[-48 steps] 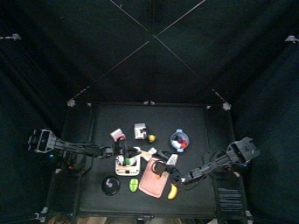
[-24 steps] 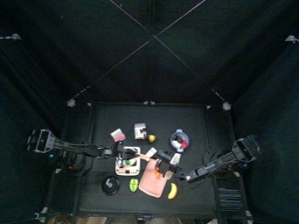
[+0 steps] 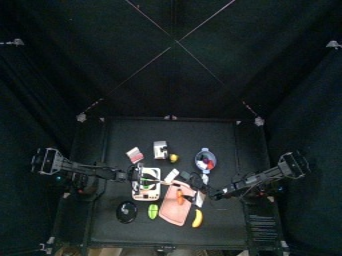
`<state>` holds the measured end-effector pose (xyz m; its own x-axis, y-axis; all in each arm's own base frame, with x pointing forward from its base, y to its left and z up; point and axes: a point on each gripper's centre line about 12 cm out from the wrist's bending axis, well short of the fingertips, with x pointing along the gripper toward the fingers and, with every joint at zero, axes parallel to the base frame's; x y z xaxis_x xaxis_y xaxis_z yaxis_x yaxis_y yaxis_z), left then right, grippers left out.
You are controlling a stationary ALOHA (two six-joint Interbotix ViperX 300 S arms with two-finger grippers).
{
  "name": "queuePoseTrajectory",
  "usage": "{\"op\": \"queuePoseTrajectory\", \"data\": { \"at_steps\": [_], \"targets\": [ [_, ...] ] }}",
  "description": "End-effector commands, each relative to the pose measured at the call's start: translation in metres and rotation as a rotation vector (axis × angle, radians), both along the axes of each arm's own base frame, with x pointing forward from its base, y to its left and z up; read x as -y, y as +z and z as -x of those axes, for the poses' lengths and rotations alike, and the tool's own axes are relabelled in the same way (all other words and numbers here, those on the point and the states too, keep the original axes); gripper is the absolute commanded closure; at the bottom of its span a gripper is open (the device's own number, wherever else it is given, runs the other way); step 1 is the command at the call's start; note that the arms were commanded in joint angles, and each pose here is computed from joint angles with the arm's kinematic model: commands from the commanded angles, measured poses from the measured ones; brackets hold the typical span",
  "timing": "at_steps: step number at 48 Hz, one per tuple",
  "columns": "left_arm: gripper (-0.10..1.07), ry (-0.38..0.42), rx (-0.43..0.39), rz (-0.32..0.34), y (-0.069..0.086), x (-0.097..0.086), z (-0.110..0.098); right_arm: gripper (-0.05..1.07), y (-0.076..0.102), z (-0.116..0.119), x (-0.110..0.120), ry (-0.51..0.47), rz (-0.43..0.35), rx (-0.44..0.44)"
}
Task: Grab cleaver with other hand
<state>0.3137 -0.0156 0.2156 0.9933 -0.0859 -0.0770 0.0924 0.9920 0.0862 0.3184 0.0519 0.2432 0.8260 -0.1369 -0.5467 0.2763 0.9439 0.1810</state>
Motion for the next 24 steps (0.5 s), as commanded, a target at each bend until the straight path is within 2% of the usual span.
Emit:
{"op": "queuePoseTrajectory", "data": {
  "at_steps": [1, 13, 24],
  "targets": [
    [0.48, -0.001, 0.034, 0.0, 0.009, 0.0, -0.002, -0.01, 0.018, 0.006, 0.007, 0.02, -0.033, 0.075],
    [0.48, 0.002, 0.032, 0.005, 0.008, 0.0, -0.001, -0.01, 0.021, 0.019, 0.033, -0.047, -0.065, 0.103],
    [0.48, 0.001, 0.034, 0.004, 0.008, 0.0, -0.001, -0.01, 0.028, 0.017, 0.039, -0.102, -0.135, 0.114]
  ]
}}
